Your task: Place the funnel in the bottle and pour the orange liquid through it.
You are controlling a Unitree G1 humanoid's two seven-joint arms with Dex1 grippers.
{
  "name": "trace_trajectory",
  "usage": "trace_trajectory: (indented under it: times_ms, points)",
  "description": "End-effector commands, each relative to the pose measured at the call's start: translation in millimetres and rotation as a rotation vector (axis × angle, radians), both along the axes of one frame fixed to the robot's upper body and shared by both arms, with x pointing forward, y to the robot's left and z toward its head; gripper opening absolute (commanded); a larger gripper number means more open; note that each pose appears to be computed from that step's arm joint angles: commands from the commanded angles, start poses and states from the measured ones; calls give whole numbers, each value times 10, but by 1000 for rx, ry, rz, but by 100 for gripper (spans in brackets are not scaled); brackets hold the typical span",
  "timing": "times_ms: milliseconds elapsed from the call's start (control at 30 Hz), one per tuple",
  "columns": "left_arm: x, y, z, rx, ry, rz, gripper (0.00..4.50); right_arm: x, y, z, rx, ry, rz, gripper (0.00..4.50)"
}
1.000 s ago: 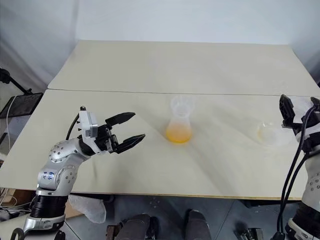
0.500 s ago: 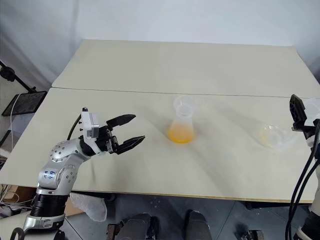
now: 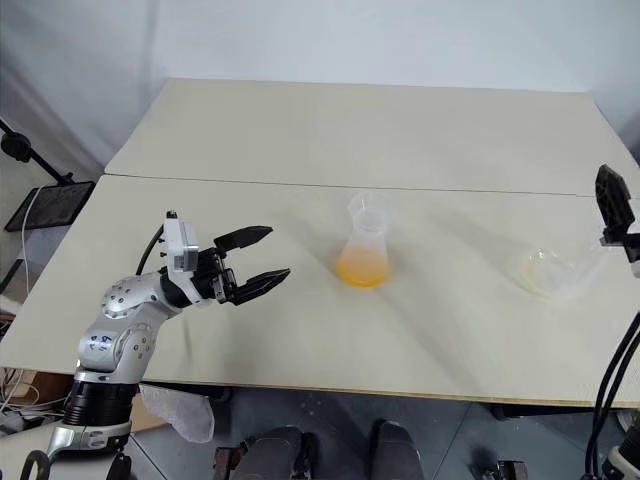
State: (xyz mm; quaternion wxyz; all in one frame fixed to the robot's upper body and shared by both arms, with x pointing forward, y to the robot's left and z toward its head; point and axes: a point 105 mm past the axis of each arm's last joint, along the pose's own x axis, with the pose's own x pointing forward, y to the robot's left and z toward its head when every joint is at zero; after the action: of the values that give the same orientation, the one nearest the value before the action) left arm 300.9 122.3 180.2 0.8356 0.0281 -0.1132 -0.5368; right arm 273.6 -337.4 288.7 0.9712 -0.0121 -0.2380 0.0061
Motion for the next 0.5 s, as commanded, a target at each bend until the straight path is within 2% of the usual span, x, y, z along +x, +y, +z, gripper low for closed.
trace_trajectory:
  times_ms: [33, 133, 233, 333, 433, 500]
  points:
    - [-86, 62, 66, -10, -5, -21, 450, -69, 464, 414, -176, -101, 152, 449]
    - [-111, 132, 42, 14, -2, -11, 450, -77, 1112, 418, -307, -47, 439, 449]
    - [-124, 223, 9, 46, 5, 4, 450, -143, 1469, 206, -413, 52, 626, 449]
    - [-171, 392, -43, 94, 29, 12, 450, -223, 1543, -230, -518, 179, 723, 449]
    - [-207, 510, -72, 127, 40, 22, 450, -291, 1480, -484, -526, 260, 760, 449]
    - [-266, 605, -109, 144, 58, 25, 450, -433, 1376, -698, -533, 283, 820, 449]
